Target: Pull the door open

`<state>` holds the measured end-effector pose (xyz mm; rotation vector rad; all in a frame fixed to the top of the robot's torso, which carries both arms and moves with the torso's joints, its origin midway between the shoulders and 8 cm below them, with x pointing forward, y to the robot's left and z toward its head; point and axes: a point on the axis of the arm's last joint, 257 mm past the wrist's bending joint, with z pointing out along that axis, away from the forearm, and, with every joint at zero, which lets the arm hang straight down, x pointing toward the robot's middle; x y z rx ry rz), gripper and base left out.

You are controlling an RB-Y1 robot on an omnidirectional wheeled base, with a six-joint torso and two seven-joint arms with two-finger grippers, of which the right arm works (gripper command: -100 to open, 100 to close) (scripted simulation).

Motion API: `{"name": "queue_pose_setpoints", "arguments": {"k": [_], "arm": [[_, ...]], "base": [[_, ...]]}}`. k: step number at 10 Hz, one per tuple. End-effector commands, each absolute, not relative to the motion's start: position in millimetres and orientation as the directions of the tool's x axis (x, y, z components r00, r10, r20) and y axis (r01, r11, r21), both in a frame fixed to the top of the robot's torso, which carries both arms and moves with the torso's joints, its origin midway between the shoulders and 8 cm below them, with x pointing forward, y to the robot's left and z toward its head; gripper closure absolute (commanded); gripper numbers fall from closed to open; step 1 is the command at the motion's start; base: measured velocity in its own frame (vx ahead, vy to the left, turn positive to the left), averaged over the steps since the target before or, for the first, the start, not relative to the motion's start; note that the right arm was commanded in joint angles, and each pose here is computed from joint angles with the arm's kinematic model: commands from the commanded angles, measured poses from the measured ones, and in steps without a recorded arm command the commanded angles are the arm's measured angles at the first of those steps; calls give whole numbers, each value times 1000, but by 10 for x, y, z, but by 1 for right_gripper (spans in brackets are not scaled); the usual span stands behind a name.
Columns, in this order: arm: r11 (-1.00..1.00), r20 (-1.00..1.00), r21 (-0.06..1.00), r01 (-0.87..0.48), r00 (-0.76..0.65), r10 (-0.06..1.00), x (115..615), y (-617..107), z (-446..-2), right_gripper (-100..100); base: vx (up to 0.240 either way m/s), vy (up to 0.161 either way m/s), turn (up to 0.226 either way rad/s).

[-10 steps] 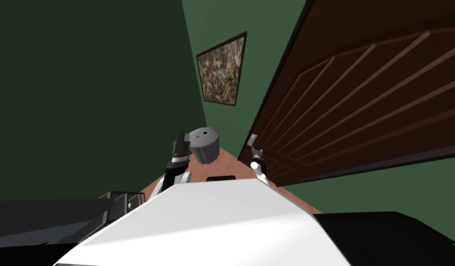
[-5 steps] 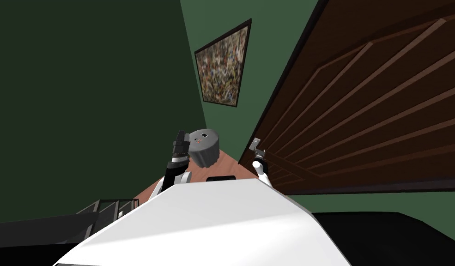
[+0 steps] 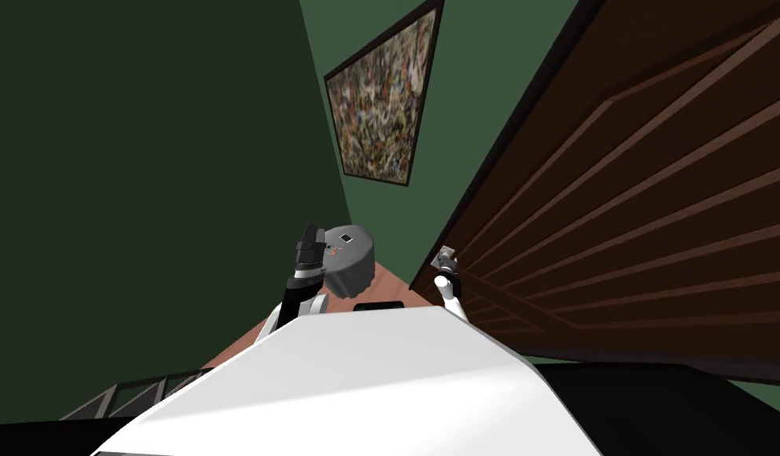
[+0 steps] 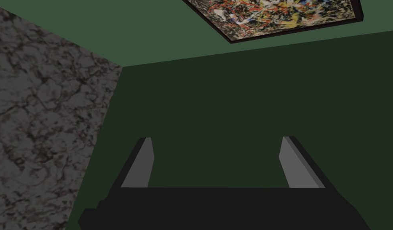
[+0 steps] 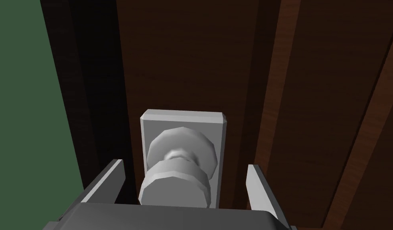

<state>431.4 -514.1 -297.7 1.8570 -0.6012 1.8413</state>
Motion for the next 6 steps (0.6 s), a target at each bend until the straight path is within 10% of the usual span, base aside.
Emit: {"name": "queue_pose_setpoints", "arguments": {"k": [1,2,6], "arm": [[-802,1000,15,-598,12,9,4314,-5141,-2977,-100],[-802,1000,15,-598,12,9,4314,-5141,-2977,100],[-802,1000,15,-598,12,9,4314,-5141,-2977,100]], "base": [[109,9,3],[-18,-3,-18],[-25,-2,9]]}}
